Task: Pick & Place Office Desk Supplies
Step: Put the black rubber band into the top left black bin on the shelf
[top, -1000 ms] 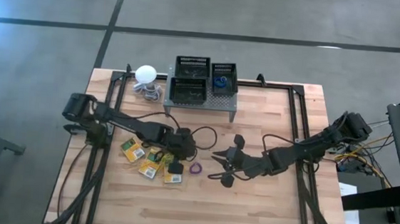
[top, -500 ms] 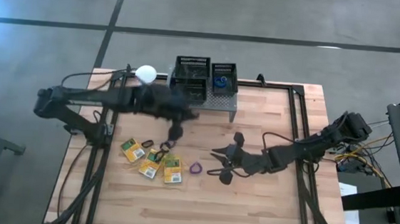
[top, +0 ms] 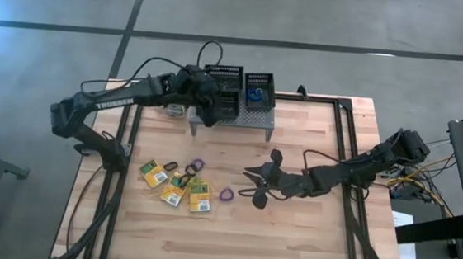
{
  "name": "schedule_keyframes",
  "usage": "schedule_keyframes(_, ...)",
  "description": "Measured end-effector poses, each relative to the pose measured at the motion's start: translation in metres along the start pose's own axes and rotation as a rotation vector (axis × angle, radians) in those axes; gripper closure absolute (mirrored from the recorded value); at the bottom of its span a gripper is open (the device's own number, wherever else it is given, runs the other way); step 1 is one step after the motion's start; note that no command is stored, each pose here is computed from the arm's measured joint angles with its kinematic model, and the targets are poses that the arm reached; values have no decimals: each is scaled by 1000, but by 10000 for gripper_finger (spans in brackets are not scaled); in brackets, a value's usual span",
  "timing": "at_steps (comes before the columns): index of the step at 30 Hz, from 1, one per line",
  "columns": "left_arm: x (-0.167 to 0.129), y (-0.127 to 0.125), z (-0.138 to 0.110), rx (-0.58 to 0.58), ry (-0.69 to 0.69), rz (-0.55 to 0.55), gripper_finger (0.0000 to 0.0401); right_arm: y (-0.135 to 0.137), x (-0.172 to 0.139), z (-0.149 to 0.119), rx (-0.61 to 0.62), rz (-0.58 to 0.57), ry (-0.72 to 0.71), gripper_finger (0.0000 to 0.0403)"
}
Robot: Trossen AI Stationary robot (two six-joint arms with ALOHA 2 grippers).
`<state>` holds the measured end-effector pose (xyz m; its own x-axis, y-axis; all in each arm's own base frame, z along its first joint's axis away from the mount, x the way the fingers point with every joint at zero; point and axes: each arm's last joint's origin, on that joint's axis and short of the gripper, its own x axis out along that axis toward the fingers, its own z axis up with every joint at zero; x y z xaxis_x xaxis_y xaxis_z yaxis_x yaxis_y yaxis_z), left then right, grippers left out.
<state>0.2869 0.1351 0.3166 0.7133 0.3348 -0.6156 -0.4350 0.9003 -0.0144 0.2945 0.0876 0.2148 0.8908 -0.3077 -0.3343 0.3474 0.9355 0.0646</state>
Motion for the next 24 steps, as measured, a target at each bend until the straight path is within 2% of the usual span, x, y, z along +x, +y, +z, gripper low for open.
schedule_keyframes(4, 4, 17, 13, -12, -45, 39, 392, -1, 1, 1, 5, -5, -3, 349)
schedule_keyframes(9, 27, 49, 17, -61, 6, 111, 393, -3, 2, 2, 12, -8, -11, 351)
schedule_keyframes(15, 55, 77, 19, -107, 63, 141, 393, -3, 2, 2, 13, -7, -11, 351)
schedule_keyframes(24, 68, 87, 15, -135, 128, 151, 389, -3, 2, 2, 14, -7, -11, 351)
